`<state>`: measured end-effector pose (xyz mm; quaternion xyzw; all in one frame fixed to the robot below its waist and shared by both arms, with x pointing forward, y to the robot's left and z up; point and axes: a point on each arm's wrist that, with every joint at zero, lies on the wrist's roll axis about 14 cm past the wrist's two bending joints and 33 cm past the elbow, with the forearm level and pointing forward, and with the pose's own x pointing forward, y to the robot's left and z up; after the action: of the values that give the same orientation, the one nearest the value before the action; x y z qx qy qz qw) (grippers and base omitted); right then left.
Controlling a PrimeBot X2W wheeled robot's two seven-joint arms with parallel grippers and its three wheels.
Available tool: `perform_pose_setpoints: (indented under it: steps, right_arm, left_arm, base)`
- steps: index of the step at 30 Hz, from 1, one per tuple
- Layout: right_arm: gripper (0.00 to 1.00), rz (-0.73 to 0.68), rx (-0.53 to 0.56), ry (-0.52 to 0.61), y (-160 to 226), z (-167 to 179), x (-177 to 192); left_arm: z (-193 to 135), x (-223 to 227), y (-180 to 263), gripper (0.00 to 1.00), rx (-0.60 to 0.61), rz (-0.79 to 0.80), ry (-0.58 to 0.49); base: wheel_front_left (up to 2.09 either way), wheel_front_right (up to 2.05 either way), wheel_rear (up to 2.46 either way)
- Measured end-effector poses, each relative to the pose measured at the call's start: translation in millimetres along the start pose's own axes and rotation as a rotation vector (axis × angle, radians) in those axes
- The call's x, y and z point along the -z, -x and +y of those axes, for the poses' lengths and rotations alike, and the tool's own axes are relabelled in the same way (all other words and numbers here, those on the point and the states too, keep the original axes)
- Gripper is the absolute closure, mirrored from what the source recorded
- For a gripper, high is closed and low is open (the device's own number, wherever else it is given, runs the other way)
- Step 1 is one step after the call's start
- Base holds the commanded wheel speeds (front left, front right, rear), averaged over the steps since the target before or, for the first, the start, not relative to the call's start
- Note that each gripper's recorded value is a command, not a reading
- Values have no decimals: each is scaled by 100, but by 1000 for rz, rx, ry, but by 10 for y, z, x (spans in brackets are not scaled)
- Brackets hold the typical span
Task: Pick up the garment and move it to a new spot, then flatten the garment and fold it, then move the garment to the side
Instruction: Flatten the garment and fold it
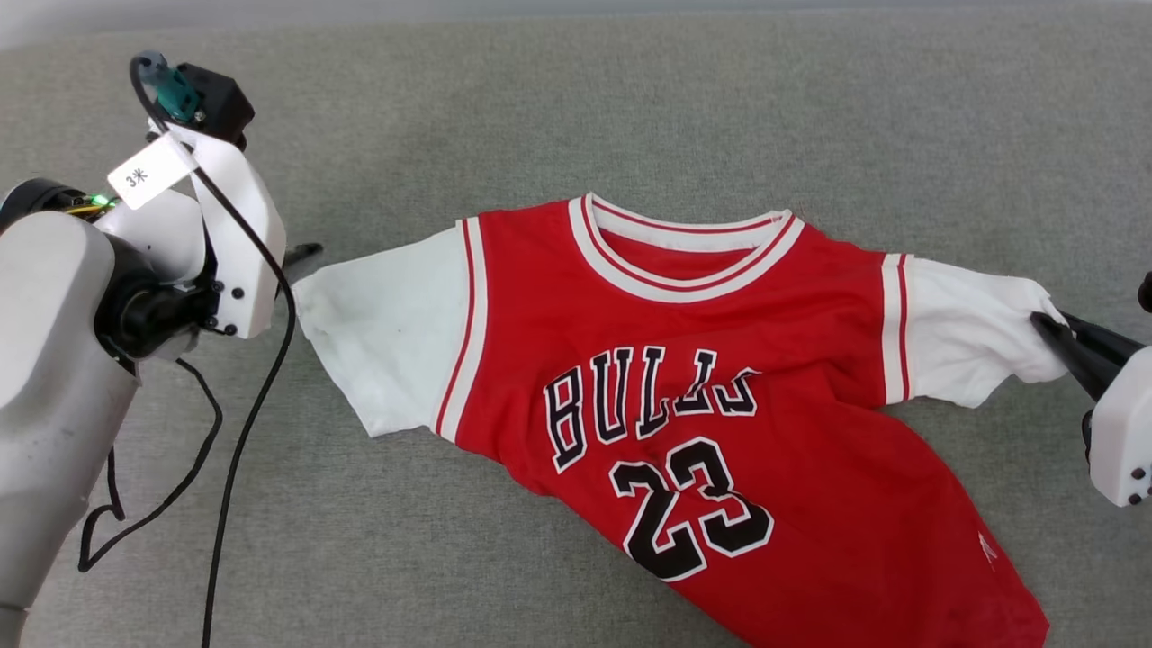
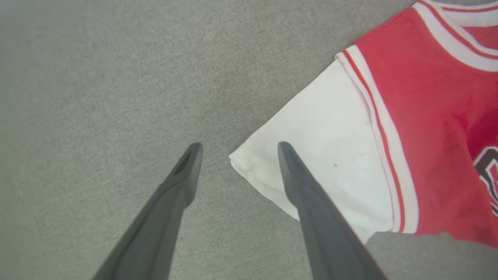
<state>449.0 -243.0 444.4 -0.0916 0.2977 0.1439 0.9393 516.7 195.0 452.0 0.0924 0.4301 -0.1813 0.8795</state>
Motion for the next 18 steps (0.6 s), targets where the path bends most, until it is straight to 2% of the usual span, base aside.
perform_pose_setpoints:
  steps: [10, 18]
  right_arm:
    - [100, 30, -6, -6, -173, -14, 61]
    - [100, 48, -5, -10, -273, -31, 144]
  left_arm:
    - [-60, 456, -431, 0, 49, 250, -9]
    - [-76, 672, -633, 0, 76, 340, -14]
  base:
    - [0, 0, 0]
    - [0, 0, 0]
